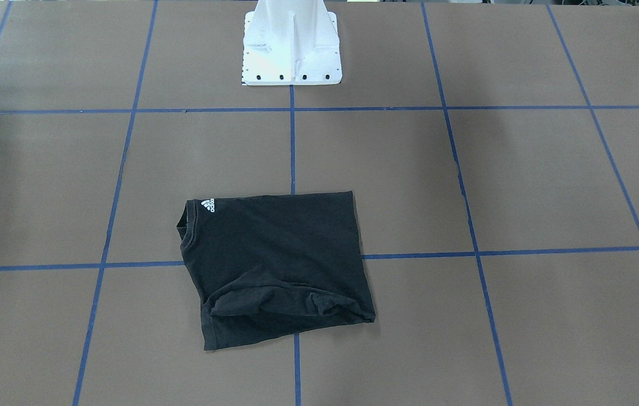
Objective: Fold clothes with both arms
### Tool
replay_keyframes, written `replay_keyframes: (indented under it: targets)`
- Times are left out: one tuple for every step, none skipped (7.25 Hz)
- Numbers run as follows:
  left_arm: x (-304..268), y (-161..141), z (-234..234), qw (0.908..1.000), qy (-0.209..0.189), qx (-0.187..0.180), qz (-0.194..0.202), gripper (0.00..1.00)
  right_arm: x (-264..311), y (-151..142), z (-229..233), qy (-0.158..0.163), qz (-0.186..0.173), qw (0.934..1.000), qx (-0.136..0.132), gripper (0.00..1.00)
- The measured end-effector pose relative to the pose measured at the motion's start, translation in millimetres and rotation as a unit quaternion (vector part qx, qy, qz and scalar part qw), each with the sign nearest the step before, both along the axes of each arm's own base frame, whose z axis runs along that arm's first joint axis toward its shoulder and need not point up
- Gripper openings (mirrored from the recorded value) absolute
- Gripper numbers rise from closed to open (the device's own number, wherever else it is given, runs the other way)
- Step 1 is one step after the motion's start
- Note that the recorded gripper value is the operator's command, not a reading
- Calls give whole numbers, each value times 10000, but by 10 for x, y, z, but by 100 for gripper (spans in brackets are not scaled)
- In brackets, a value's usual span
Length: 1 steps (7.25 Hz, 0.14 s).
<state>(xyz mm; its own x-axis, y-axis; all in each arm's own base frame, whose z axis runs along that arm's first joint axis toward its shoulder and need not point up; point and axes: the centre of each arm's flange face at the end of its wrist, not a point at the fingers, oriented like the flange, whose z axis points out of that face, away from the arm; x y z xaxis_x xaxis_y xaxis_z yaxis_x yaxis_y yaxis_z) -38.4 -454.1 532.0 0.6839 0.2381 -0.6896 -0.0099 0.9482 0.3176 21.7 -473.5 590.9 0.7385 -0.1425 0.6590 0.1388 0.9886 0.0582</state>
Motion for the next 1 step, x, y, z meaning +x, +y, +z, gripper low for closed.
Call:
replay_keyframes:
  targets:
    - [0, 0, -4, 10000, 0, 4, 0, 100, 1, 0, 3, 5, 0, 10000, -1, 100]
